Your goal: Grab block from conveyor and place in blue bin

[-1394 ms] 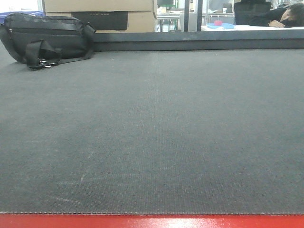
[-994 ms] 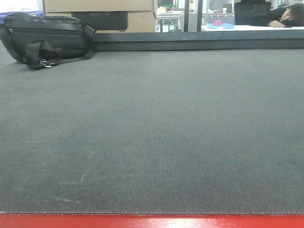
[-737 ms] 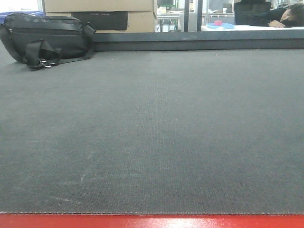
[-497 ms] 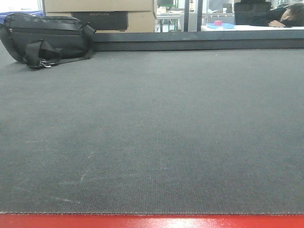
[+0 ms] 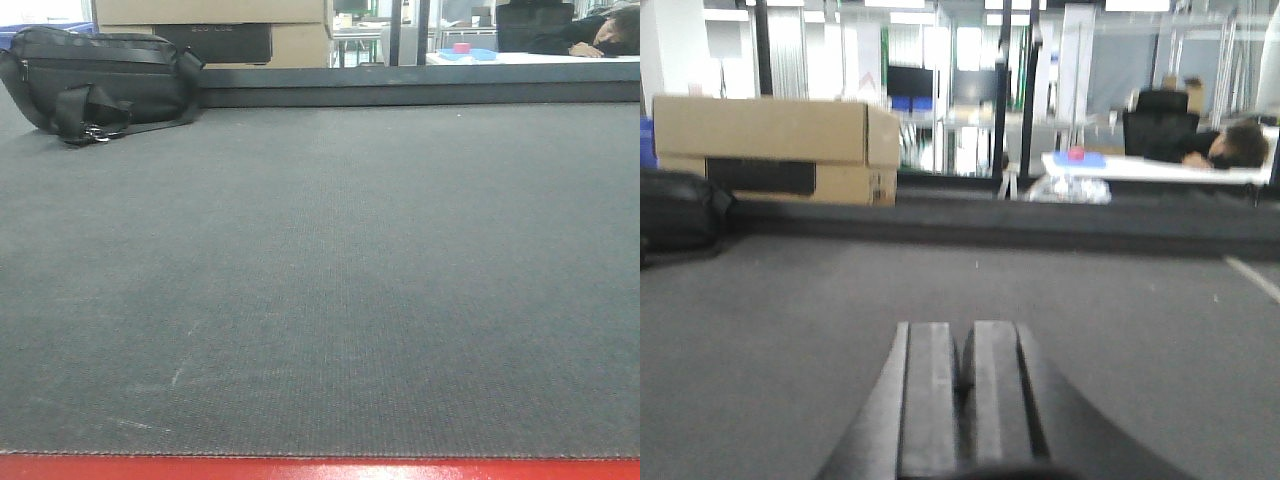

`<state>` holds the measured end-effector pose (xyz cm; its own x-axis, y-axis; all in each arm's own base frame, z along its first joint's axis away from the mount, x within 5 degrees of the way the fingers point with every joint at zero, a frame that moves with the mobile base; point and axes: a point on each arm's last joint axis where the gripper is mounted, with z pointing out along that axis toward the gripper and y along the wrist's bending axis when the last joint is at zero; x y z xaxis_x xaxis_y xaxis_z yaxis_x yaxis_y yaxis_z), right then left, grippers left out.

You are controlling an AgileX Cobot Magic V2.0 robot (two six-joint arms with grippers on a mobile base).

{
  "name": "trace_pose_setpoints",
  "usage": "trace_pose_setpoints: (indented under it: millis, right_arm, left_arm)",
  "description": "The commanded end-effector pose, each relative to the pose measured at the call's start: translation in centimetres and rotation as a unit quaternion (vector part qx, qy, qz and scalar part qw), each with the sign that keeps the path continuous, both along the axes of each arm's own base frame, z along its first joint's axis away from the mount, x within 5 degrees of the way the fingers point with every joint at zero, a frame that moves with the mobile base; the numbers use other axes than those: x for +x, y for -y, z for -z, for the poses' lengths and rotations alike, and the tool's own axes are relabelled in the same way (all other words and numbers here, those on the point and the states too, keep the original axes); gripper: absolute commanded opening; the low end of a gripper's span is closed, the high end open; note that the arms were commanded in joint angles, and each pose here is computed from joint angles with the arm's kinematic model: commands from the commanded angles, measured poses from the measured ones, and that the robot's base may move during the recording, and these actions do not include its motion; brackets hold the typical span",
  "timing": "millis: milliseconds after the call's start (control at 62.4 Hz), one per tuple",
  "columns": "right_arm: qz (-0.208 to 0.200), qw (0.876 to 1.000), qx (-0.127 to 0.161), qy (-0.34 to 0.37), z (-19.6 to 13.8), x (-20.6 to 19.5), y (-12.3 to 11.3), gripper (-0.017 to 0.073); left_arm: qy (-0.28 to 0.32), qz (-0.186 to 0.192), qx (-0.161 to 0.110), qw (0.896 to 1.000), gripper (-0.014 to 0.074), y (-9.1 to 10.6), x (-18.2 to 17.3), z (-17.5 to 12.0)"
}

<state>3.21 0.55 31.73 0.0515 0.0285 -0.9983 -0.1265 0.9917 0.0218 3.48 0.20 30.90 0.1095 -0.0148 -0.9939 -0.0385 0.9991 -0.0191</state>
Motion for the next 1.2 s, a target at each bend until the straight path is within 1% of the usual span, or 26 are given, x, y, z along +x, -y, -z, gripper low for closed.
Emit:
trace_pose_setpoints:
  millis: [0, 112, 160, 192, 272, 288, 304, 321, 353, 369, 385, 401, 449, 481, 529, 561, 625, 641, 737, 801, 865, 913, 1010, 1106, 1154, 1186]
  right_arm:
    - [-0.005, 0.997, -0.014, -0.08, -1.7, 0.7, -0.2, -0.0162]
    - [-0.01, 0.986, -0.024, -0.165, -3.8, 3.0, -0.5, -0.0162]
    - [-0.012, 0.976, -0.03, -0.215, -4.4, 4.2, -0.6, -0.0162]
    - [-0.014, 0.969, -0.034, -0.246, -4.7, 5.2, -0.7, -0.0162]
    - [-0.017, 0.946, -0.042, -0.321, -5.3, 7.8, -1.0, -0.0162]
    - [-0.017, 0.943, -0.043, -0.329, -5.6, 8.2, -1.1, -0.0162]
    - [-0.018, 0.936, -0.045, -0.349, -5.4, 8.9, -1.2, -0.0162]
    - [-0.019, 0.932, -0.046, -0.358, -5.6, 9.3, -1.2, -0.0162]
    - [-0.02, 0.922, -0.049, -0.384, -5.5, 10.4, -1.3, -0.0162]
    - [-0.02, 0.918, -0.05, -0.394, -5.4, 10.8, -1.4, -0.0162]
    - [-0.02, 0.913, -0.051, -0.403, -5.4, 11.2, -1.4, -0.0162]
    - [-0.021, 0.908, -0.052, -0.416, -5.4, 11.8, -1.5, -0.0162]
    - [-0.022, 0.897, -0.054, -0.439, -5.1, 13.0, -1.6, -0.0162]
    - [-0.022, 0.892, -0.055, -0.449, -4.8, 13.8, -1.7, -0.0162]
    - [-0.022, 0.884, -0.056, -0.463, -4.3, 15.0, -1.8, -0.0162]
    - [-0.022, 0.879, -0.057, -0.472, -4.0, 15.6, -1.9, -0.0162]
    - [-0.022, 0.863, -0.059, -0.501, -2.9, 16.9, -2.0, -0.0162]
    - [-0.022, 0.862, -0.06, -0.503, -2.8, 17.1, -2.0, -0.0162]
    - [-0.023, 0.843, -0.062, -0.534, -1.3, 18.5, -2.2, -0.0162]
    - [-0.023, 0.833, -0.063, -0.55, -0.5, 19.2, -2.3, -0.0162]
    - [-0.022, 0.824, -0.066, -0.562, 0.2, 19.9, -2.3, -0.0162]
    - [-0.021, 0.814, -0.069, -0.576, 1.0, 20.4, -2.3, -0.0162]
    - [-0.02, 0.795, -0.074, -0.602, 2.3, 21.2, -2.4, -0.0162]
    - [-0.02, 0.78, -0.077, -0.621, 3.4, 22.0, -2.4, -0.0156]
    - [-0.02, 0.772, -0.078, -0.631, 4.0, 22.3, -2.4, -0.0128]
    - [-0.02, 0.766, -0.079, -0.637, 4.3, 22.4, -2.4, -0.0082]
  left_arm:
    - [-0.025, 0.001, -0.001, 1.0, -0.0111, 0.0, 0.6, -2.6]
    - [-0.088, -0.001, -0.003, 0.996, -0.0111, -0.1, 2.4, -5.4]
    - [-0.131, -0.001, -0.006, 0.991, -0.0111, -0.1, 3.6, -6.4]
    - [-0.167, -0.002, -0.009, 0.986, -0.0111, -0.2, 4.6, -7.0]
    - [-0.263, -0.004, -0.013, 0.965, -0.0111, -0.3, 7.1, -7.9]
    - [-0.283, -0.004, -0.014, 0.959, -0.0111, -0.3, 7.9, -7.9]
    - [-0.298, -0.005, -0.014, 0.954, -0.0111, -0.3, 8.2, -8.2]
    - [-0.317, -0.005, -0.015, 0.948, -0.0111, -0.3, 9.0, -8.1]
    - [-0.344, -0.006, -0.016, 0.939, -0.0111, -0.4, 9.9, -8.2]
    - [-0.352, -0.006, -0.016, 0.936, -0.0111, -0.4, 10.3, -8.5]
    - [-0.369, -0.007, -0.016, 0.929, -0.0111, -0.4, 11.1, -8.3]
    - [-0.374, -0.007, -0.017, 0.927, -0.0111, -0.4, 11.5, -8.5]
    - [-0.395, -0.007, -0.017, 0.919, -0.0111, -0.4, 12.9, -8.6]
    - [-0.411, -0.008, -0.018, 0.911, -0.0111, -0.5, 14.1, -8.4]
    - [-0.42, -0.008, -0.018, 0.907, -0.0111, -0.5, 15.3, -8.3]
    - [-0.433, -0.008, -0.018, 0.901, -0.0111, -0.5, 16.4, -8.0]
    - [-0.457, -0.008, -0.018, 0.889, -0.0111, -0.6, 18.1, -7.2]
    - [-0.462, -0.008, -0.018, 0.887, -0.0111, -0.6, 18.2, -7.0]
    - [-0.496, -0.009, -0.019, 0.868, -0.0111, -0.6, 20.3, -5.4]
    - [-0.515, -0.009, -0.019, 0.857, -0.0111, -0.6, 21.3, -4.3]
    - [-0.528, -0.009, -0.019, 0.849, -0.0111, -0.7, 22.0, -3.5]
    - [-0.544, -0.008, -0.021, 0.839, -0.0111, -0.7, 22.8, -2.6]
    - [-0.562, -0.007, -0.025, 0.826, -0.0111, -0.6, 23.5, -1.6]
    - [-0.58, -0.004, -0.03, 0.814, -0.0111, -0.5, 24.0, -0.7]
    - [-0.583, -0.004, -0.031, 0.812, -0.0111, -0.5, 24.2, -0.4]
    - [-0.585, -0.004, -0.031, 0.81, -0.0111, -0.5, 24.2, -0.4]
